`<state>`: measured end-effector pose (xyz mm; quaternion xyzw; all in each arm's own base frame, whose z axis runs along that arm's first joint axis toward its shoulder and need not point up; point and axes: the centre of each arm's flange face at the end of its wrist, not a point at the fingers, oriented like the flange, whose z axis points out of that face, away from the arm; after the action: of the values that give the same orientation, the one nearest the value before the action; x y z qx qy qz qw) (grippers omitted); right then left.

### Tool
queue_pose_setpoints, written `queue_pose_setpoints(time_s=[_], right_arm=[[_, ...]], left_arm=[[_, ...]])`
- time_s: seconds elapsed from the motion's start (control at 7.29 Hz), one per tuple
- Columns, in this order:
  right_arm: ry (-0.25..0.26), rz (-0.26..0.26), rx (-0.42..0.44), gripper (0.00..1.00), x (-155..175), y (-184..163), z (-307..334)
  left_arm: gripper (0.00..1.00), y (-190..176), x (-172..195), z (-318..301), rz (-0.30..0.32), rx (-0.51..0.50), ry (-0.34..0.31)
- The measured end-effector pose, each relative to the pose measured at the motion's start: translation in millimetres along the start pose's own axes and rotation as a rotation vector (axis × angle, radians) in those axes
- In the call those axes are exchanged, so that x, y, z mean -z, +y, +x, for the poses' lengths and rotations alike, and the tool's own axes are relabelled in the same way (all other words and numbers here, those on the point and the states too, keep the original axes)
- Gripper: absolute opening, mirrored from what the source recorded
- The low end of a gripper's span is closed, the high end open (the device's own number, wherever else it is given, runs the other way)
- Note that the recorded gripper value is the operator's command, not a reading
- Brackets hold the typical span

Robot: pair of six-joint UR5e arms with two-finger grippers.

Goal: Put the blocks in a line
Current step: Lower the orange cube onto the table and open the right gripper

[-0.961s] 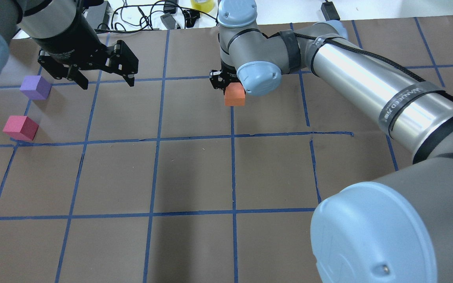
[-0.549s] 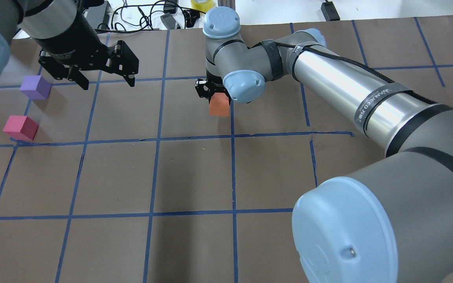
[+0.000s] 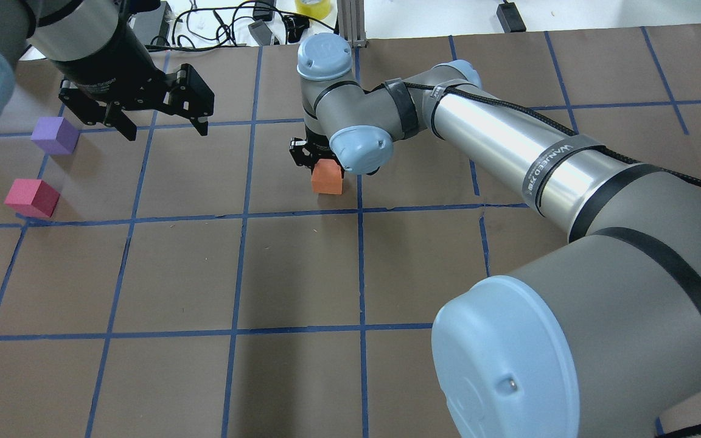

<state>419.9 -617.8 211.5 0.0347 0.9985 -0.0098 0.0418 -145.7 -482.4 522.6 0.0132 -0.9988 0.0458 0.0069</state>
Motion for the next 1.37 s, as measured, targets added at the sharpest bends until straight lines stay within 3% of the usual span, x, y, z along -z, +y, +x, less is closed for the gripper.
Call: queue_pose_setpoints(time_s=[0.69, 1.37], right_arm=[[0.003, -0.001, 0.026, 0.22, -3, -2, 2], [0.042, -0.02, 0.081, 0.25, -8, -3, 14]], left_arm=[[1.0, 2, -8, 1, -0.02, 0.0, 0.012], [1.0, 2, -8, 1, -0.017, -0.007, 0.002]])
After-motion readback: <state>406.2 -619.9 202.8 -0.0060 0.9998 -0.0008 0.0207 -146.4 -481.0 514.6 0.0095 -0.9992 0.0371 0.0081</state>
